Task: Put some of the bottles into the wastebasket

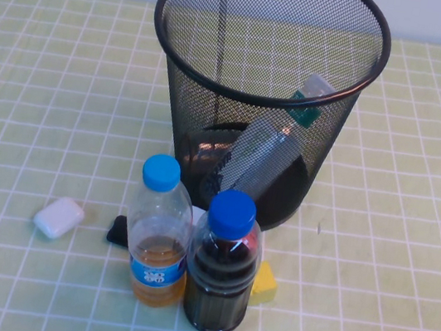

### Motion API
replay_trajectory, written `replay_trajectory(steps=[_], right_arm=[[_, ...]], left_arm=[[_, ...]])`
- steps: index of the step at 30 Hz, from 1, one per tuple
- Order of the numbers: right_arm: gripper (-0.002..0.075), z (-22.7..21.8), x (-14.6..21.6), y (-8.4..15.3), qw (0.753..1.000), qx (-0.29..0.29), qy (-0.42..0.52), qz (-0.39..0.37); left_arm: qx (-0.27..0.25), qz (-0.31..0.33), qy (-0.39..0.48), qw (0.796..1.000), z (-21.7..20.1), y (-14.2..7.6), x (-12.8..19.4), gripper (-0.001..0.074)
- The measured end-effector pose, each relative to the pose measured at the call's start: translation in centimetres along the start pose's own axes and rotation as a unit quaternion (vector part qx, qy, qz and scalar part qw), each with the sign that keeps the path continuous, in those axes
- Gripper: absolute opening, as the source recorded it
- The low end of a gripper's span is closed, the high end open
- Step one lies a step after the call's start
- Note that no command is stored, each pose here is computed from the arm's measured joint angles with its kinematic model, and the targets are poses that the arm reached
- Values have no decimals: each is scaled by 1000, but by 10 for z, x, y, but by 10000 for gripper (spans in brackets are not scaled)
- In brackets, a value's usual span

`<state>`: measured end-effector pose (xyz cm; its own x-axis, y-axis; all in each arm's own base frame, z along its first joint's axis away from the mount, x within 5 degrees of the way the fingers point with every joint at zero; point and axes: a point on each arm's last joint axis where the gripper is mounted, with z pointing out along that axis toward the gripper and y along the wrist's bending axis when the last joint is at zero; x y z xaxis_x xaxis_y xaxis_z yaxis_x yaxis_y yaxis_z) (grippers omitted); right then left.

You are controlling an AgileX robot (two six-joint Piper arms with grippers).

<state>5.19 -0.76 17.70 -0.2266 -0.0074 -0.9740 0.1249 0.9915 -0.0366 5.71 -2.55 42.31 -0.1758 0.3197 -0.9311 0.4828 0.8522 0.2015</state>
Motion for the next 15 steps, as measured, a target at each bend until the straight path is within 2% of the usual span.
replay_trajectory(steps=[3, 8, 11, 15], right_arm=[[-7, 0, 0, 0, 1000, 0, 0, 0], [-7, 0, 0, 0, 1000, 0, 0, 0], [-7, 0, 0, 0, 1000, 0, 0, 0], [-7, 0, 0, 0, 1000, 0, 0, 0]], left_arm=[[-7, 12, 19, 1000, 4, -6, 42, 5], [-7, -1, 36, 999, 13, -16, 92, 5], [-8, -12, 9, 1000, 24, -21, 111, 4], [-8, -17, -71, 997, 34, -27, 123, 4]])
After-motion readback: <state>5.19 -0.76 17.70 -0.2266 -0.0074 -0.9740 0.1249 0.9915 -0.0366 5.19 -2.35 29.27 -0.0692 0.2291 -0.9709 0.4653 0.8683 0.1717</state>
